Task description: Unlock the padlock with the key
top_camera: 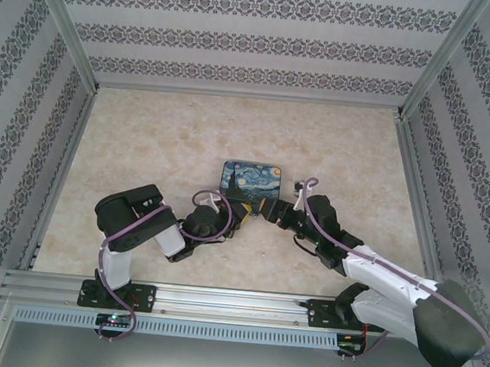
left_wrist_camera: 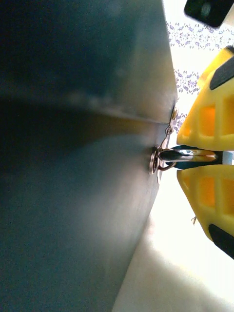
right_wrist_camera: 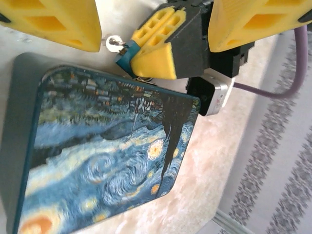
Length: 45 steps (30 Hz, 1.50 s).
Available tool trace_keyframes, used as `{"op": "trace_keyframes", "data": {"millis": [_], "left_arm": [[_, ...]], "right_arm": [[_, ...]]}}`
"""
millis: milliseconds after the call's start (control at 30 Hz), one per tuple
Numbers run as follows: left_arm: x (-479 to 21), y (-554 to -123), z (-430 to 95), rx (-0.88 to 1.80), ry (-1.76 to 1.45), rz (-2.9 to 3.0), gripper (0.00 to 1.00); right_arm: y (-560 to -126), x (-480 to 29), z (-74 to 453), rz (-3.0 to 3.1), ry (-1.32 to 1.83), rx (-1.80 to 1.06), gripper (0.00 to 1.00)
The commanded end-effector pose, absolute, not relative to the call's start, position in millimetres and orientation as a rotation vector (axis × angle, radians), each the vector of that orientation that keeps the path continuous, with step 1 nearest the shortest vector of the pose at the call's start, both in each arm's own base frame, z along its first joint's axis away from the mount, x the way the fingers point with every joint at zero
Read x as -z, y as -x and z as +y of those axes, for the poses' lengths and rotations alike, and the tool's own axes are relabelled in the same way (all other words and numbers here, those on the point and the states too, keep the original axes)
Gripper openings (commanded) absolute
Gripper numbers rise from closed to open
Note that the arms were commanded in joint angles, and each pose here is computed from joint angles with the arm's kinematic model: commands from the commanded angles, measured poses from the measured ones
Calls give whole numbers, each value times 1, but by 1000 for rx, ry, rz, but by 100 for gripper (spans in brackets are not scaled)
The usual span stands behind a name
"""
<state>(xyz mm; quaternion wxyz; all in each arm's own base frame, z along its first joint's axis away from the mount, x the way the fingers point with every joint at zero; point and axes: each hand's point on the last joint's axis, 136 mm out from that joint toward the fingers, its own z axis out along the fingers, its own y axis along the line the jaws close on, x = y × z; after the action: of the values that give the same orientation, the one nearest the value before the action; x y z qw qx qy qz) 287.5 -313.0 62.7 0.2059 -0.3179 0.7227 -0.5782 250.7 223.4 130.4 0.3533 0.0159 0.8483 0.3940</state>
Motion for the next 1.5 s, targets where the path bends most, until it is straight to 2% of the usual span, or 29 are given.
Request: {"op": "trace_keyframes", "data": {"millis": [0,267,533,1267,1400,1467], "left_arm": [[-79,-292,-317,1670,819,1957,0],[-77,-290,-318,1669,812,1978,0],[-80,-289,-321,1689,805,1979,0],[-85,-290,-325,1706,798,1979,0],[-85,-290,-326,1709,796,1981,0],[-85,-290,-326,1711,796,1982,0]], "right_arm": [[-237,-88,193,2346,161,-626,60],[-228,-79,205,2336,460,-370,56],[-226,-69,228,2316,653,-282,50],[-244,-56,255,2318,738,-218,46],[-249,-51,257,2328,742,-200,40],[-252,-50,258,2330,735,-206,32]]}}
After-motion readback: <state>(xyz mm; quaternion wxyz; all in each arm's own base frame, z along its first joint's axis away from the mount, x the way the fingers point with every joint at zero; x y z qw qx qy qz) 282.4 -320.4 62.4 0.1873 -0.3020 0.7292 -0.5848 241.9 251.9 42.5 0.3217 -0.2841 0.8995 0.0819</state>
